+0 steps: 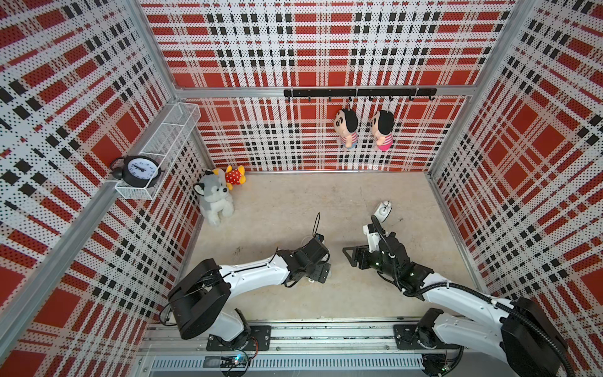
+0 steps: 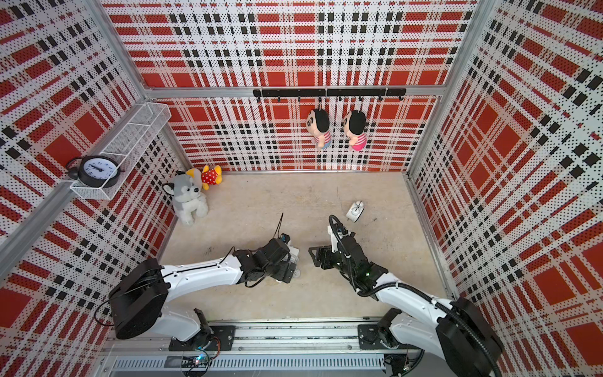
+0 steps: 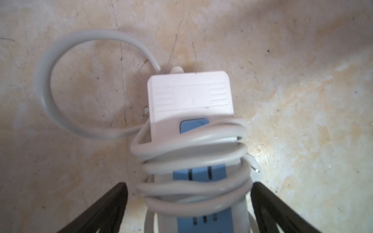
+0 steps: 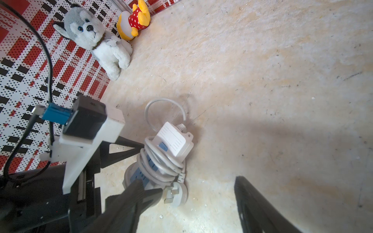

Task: Unwrap the cord wrapped around the power strip
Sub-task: Pick up the power strip from the center of the board.

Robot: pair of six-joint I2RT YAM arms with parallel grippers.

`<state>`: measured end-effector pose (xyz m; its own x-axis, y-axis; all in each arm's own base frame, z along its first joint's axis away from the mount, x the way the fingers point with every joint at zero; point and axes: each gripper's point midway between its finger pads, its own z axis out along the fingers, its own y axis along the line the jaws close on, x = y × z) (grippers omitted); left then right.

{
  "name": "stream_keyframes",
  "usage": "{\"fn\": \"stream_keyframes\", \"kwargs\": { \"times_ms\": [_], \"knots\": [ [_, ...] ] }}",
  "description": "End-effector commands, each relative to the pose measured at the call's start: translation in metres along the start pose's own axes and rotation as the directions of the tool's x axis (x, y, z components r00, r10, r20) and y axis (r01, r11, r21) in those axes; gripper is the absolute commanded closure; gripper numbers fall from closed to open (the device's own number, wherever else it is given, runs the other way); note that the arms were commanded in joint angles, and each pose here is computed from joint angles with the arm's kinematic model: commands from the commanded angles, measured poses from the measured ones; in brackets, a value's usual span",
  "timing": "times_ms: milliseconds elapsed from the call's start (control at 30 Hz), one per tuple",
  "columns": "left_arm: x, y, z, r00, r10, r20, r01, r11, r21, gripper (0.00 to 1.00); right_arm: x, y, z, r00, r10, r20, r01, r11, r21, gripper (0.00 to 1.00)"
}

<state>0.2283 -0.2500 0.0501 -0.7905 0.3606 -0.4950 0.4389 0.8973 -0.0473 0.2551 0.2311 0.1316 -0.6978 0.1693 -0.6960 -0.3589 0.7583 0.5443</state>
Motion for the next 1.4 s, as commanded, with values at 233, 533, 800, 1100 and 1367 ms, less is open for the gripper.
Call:
{"fn": "stream_keyframes", "kwargs": {
  "times_ms": [233, 533, 800, 1100, 1367],
  "knots": [
    [0.017, 0.013, 0.003, 0.999, 0.009, -0.051, -0.013, 0.997, -0.080, 0.01, 0.003, -0.002, -0.002, 1.000, -0.006, 0.002, 0.006, 1.000, 0.006, 0.24],
    [0.015, 0.014, 0.011, 0.998, 0.035, -0.056, -0.039, 0.996, -0.086, 0.20, 0.002, -0.002, -0.002, 1.000, -0.009, 0.005, 0.009, 1.000, 0.008, 0.23],
    [0.003, 0.012, -0.001, 0.999, 0.040, -0.003, -0.040, 0.997, -0.069, 0.49, 0.004, -0.003, 0.001, 1.000, -0.012, -0.006, 0.012, 1.000, 0.009, 0.23],
    [-0.003, 0.015, -0.008, 1.000, -0.004, 0.019, 0.005, 1.000, -0.021, 0.29, 0.008, -0.002, 0.004, 0.999, -0.022, -0.023, 0.022, 1.000, -0.002, 0.21],
    [0.001, 0.024, -0.008, 1.000, -0.005, 0.011, 0.005, 0.999, -0.049, 0.44, 0.008, -0.002, 0.002, 1.000, -0.021, -0.021, 0.021, 1.000, -0.001, 0.21]
  ]
}}
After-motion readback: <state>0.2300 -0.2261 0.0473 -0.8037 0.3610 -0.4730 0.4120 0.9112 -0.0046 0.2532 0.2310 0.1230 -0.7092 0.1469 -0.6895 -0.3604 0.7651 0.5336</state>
